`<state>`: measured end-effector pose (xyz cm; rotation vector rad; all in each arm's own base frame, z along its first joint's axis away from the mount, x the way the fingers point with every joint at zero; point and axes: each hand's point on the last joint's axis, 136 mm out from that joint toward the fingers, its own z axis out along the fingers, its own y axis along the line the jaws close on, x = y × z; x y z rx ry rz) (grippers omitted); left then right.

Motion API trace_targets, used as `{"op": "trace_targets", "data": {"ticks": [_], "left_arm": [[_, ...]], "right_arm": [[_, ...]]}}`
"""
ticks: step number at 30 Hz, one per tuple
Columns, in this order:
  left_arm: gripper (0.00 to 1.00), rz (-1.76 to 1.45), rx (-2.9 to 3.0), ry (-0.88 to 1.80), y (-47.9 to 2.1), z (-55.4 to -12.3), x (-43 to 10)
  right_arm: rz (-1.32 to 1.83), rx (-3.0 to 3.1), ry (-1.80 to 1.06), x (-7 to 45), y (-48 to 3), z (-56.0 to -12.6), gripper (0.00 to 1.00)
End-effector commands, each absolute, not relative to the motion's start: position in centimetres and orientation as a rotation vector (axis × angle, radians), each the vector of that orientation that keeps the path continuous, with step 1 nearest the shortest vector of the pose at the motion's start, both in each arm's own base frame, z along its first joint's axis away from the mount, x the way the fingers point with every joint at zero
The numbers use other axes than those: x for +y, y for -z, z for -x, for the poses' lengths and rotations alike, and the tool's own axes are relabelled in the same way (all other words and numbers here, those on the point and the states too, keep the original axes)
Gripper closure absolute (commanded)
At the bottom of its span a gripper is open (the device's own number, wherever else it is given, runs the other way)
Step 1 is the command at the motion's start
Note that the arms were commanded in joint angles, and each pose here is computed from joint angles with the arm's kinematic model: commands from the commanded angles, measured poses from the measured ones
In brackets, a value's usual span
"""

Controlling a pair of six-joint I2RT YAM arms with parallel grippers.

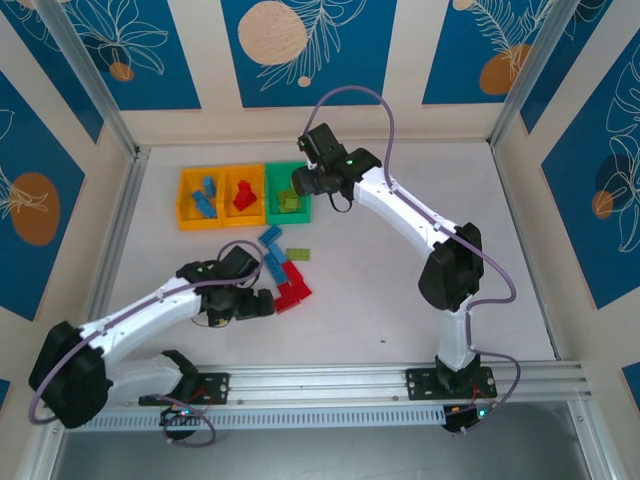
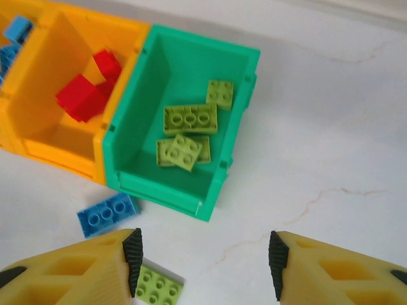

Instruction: Sort the legos into containers by color

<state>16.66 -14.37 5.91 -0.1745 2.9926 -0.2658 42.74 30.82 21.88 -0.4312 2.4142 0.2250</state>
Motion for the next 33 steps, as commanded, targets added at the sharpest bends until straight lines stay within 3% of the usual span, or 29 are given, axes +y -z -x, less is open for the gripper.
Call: {"op": "trace_targets", "data": {"ticks": [1,11,20,24,28,33], "left_arm": [[0.0,0.091,2.957,0.229,-5.7,-18.5,-15.2],[0.04,0.026,2.951,0.08,-2.9,-20.3,-14.7],[0.24,-0.055,2.908,-0.019,-1.6,-21.8,-14.1],[0.39,-0.052,2.917,-0.013,-1.4,-21.5,-14.0],[0.47,-0.03,2.839,0.021,-5.3,-22.4,-13.7],[0.49,0.074,2.632,0.168,-13.1,-27.2,-13.6]], "right_arm": [[0.407,2.434,-0.248,30.4,-21.9,-41.9,0.42],[0.397,2.438,-0.248,30.0,-22.4,-41.4,0.42],[0.394,2.441,-0.245,29.7,-23.0,-40.9,0.42],[0.397,2.46,-0.308,30.0,-23.6,-39.8,0.42],[0.427,2.508,-0.466,30.5,-24.6,-36.8,0.42],[0.382,2.549,-0.627,29.7,-25.2,-32.8,0.42]]}}
